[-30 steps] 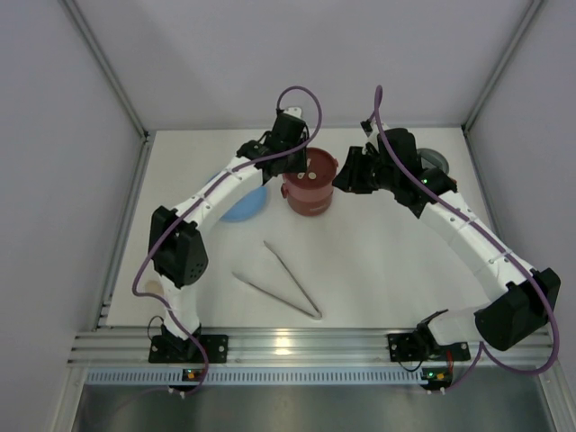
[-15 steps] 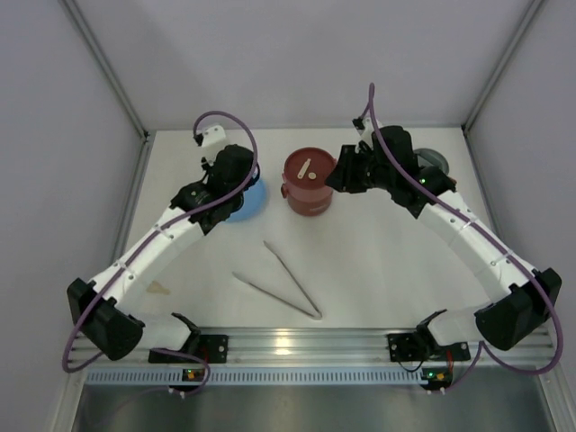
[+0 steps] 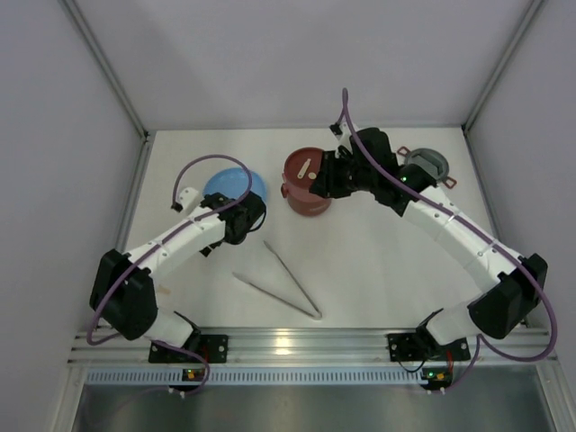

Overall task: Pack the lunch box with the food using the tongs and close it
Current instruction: Pick up the utensils from the center of the board.

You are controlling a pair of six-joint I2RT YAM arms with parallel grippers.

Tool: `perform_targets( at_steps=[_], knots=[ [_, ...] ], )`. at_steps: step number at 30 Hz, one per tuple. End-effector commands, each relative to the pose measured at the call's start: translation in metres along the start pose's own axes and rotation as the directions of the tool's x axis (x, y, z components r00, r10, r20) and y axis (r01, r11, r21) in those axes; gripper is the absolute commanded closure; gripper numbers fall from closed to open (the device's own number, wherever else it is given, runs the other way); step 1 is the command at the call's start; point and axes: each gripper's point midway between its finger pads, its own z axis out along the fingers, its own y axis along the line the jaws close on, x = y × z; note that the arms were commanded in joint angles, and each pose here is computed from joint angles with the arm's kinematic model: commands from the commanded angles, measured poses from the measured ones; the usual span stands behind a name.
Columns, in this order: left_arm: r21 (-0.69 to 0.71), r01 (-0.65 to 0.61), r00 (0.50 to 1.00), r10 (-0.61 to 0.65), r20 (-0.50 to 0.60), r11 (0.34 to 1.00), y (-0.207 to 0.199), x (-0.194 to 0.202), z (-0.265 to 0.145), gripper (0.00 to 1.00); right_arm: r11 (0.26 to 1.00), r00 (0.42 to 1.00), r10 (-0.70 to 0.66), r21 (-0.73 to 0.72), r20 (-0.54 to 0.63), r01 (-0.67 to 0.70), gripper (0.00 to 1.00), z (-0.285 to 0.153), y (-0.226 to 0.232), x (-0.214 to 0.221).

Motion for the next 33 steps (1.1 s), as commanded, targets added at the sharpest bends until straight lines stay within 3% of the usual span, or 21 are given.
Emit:
perform_targets(
  at_steps=[1, 13, 19, 33],
  knots=[
    [-0.138, 0.07, 0.995, -0.059, 0.077, 0.988, 0.054, -0.005, 0.014, 0.24, 0.999, 0.999, -0.04, -0.005, -0.013, 0.04, 0.71, -0.004, 0.01, -0.001],
    [-0.224, 0.128, 0.989, -0.141, -0.044, 0.966, 0.117, 0.035, 0.073, 0.22, 0.997, 0.992, -0.073, 0.019, -0.1, 0.075, 0.71, 0.015, 0.019, 0.017],
    [-0.217, 0.17, 0.976, -0.195, -0.098, 0.961, 0.132, 0.052, 0.09, 0.22, 0.994, 0.983, -0.1, 0.031, -0.155, 0.106, 0.72, 0.03, 0.03, 0.028],
    [-0.233, 0.224, 0.952, -0.263, -0.156, 0.946, 0.146, 0.049, 0.106, 0.19, 0.982, 0.959, -0.169, 0.041, -0.23, 0.183, 0.73, 0.053, 0.062, 0.043]
  ],
)
